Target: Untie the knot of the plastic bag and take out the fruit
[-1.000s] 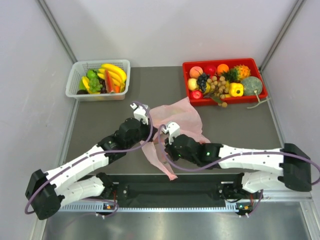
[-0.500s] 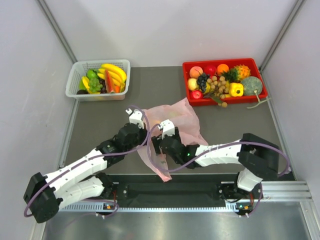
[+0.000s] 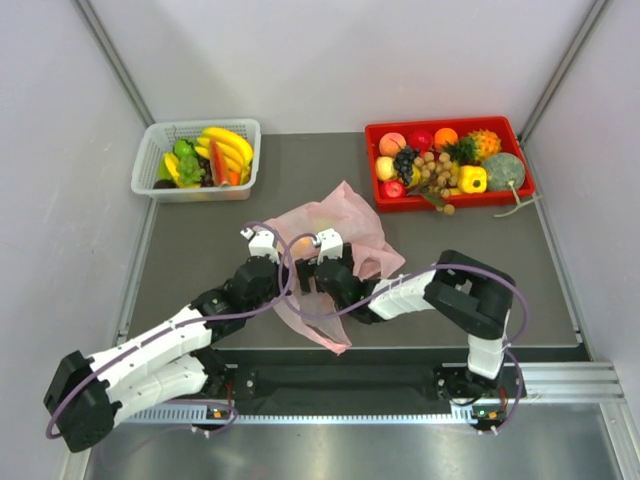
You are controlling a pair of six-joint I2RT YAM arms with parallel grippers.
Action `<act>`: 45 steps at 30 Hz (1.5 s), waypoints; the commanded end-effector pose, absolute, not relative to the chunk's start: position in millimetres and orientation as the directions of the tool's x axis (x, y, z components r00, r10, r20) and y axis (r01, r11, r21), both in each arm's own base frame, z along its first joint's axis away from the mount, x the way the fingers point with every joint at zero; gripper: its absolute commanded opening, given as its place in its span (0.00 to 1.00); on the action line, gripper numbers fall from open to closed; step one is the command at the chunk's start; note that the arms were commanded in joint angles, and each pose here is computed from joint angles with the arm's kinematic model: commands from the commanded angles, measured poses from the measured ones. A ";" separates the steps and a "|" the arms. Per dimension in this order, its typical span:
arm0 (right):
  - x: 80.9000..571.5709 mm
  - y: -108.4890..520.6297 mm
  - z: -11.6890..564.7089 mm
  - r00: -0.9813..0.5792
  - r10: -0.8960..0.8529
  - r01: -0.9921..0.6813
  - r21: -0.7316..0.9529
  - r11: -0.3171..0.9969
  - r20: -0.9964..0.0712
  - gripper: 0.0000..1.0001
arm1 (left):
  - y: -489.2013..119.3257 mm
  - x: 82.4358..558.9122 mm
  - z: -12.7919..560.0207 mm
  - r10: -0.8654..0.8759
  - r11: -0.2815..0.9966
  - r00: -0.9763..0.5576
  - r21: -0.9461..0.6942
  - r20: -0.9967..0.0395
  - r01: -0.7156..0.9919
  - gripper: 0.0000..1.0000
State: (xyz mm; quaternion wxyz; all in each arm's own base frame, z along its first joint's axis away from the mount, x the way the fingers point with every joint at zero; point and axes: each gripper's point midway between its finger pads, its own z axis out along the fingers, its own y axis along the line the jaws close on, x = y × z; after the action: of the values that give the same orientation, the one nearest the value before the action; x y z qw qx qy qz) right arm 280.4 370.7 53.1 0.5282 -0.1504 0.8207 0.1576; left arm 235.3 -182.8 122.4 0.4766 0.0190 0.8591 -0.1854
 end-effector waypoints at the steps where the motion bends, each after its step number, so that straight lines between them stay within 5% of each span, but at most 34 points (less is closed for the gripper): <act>1: 300.4 396.4 75.3 -0.344 0.027 -0.430 0.183 0.884 -0.939 0.99 | -187.2 245.6 127.8 -0.201 0.923 -0.510 -0.336 -0.836 0.187 0.00; 12: 297.4 394.8 79.4 -0.333 0.120 -0.492 0.280 0.824 -0.935 1.00 | -193.1 247.5 141.9 -0.207 0.913 -0.503 -0.351 -0.839 0.209 0.05; 16: 272.1 370.2 101.2 -0.337 0.142 -0.535 0.313 0.785 -0.931 1.00 | -174.8 252.1 172.2 -0.258 0.927 -0.443 -0.350 -0.859 0.138 0.77; 18: 256.0 352.5 86.0 -0.384 0.076 -0.540 0.290 0.790 -0.920 1.00 | -171.2 253.0 201.4 -0.298 0.915 -0.393 -0.378 -0.870 0.142 0.98; 28: 220.7 299.4 109.3 -0.408 -0.096 -0.588 0.181 0.789 -0.908 1.00 | -167.7 300.1 243.5 -0.213 0.958 -0.437 -0.275 -0.874 0.083 0.99; 35: 205.6 289.1 104.8 -0.440 -0.183 -0.624 0.152 0.767 -0.879 1.00 | -192.2 368.3 167.1 -0.112 0.964 -0.691 -0.248 -0.715 0.100 0.99; 45: 201.2 300.5 106.1 -0.452 -0.189 -0.654 0.180 0.735 -0.872 1.00 | -214.7 425.8 124.7 0.107 0.964 -0.716 -0.105 -0.690 0.246 0.99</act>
State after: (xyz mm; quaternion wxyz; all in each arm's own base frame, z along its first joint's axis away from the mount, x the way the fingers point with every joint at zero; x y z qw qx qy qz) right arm 195.0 286.7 84.4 0.4413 -0.2597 0.8268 0.2327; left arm 408.3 -209.7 103.6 0.3348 0.0522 0.9365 -0.0907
